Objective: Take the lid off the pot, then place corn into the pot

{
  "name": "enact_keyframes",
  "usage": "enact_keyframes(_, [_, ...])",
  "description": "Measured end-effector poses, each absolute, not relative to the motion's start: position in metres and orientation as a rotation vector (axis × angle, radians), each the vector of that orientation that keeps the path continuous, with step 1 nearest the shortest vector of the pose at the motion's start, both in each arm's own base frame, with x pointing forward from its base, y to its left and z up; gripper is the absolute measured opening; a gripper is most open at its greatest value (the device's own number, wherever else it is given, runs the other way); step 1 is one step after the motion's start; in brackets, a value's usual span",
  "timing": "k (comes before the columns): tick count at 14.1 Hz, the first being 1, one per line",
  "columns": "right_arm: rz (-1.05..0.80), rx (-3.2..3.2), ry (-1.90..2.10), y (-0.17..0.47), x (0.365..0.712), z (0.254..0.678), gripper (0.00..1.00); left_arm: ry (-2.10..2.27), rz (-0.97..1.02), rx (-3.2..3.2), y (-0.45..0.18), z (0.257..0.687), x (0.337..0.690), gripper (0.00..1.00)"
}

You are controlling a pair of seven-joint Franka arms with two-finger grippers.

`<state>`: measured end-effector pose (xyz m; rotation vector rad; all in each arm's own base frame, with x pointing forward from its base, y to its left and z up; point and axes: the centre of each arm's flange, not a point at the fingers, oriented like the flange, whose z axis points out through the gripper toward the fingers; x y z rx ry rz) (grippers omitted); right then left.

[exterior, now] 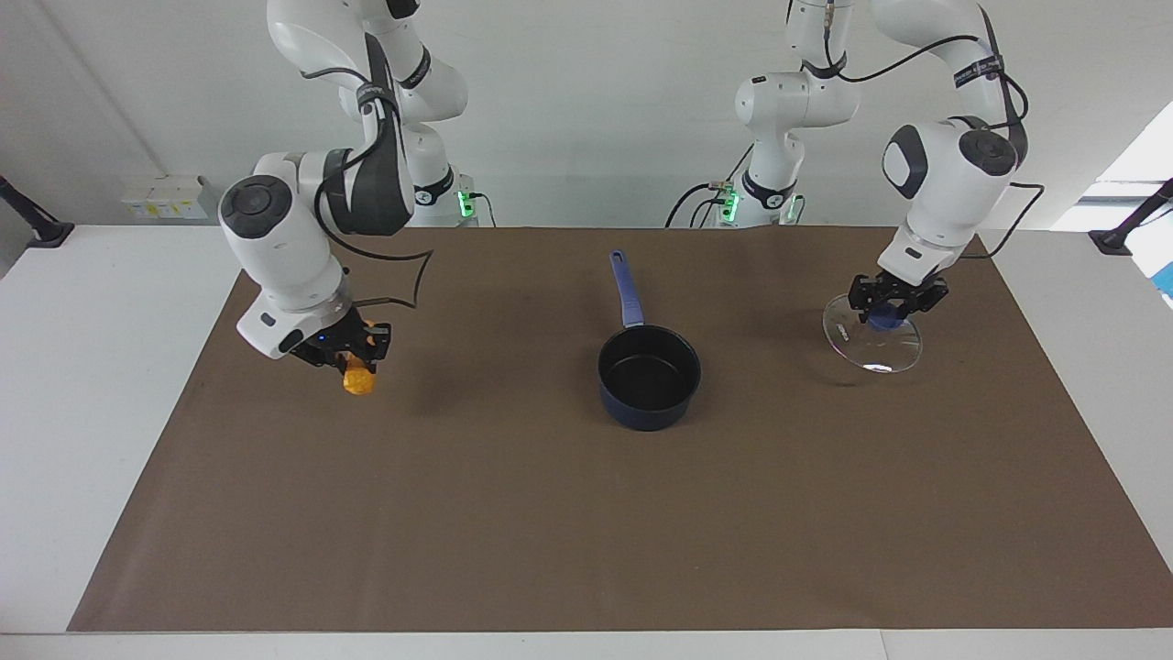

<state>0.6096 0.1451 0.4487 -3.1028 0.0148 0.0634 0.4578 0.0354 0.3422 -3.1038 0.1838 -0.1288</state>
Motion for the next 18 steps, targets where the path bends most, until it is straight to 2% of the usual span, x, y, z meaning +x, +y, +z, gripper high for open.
enact_keyframes(2, [0.04, -3.063, 0.089, 0.191, 0.605, 0.461, 0.37, 0.204, -0.127, -3.102, 0.039, 0.336, 0.454, 0.6])
enact_keyframes(3, [0.012, -3.046, 0.13, 0.212, 0.605, 0.47, 0.37, 0.22, -0.127, -3.099, 0.043, 0.336, 0.454, 0.67])
enact_keyframes(6, [-0.074, -2.98, 0.194, 0.259, 0.612, 0.492, 0.37, 0.252, -0.155, -3.088, 0.058, 0.349, 0.462, 0.99])
enact_keyframes(11, [-0.146, -2.895, 0.269, 0.316, 0.625, 0.501, 0.37, 0.238, -0.112, -3.089, 0.056, 0.423, 0.498, 1.0])
enact_keyframes(14, [-0.142, -2.883, 0.254, 0.367, 0.62, 0.482, 0.37, 0.192, -0.11, -3.096, 0.022, 0.461, 0.516, 1.0])
enact_keyframes(18, [-0.073, -2.917, 0.197, 0.401, 0.608, 0.443, 0.37, 0.196, -0.1, -3.11, -0.024, 0.513, 0.53, 1.0])
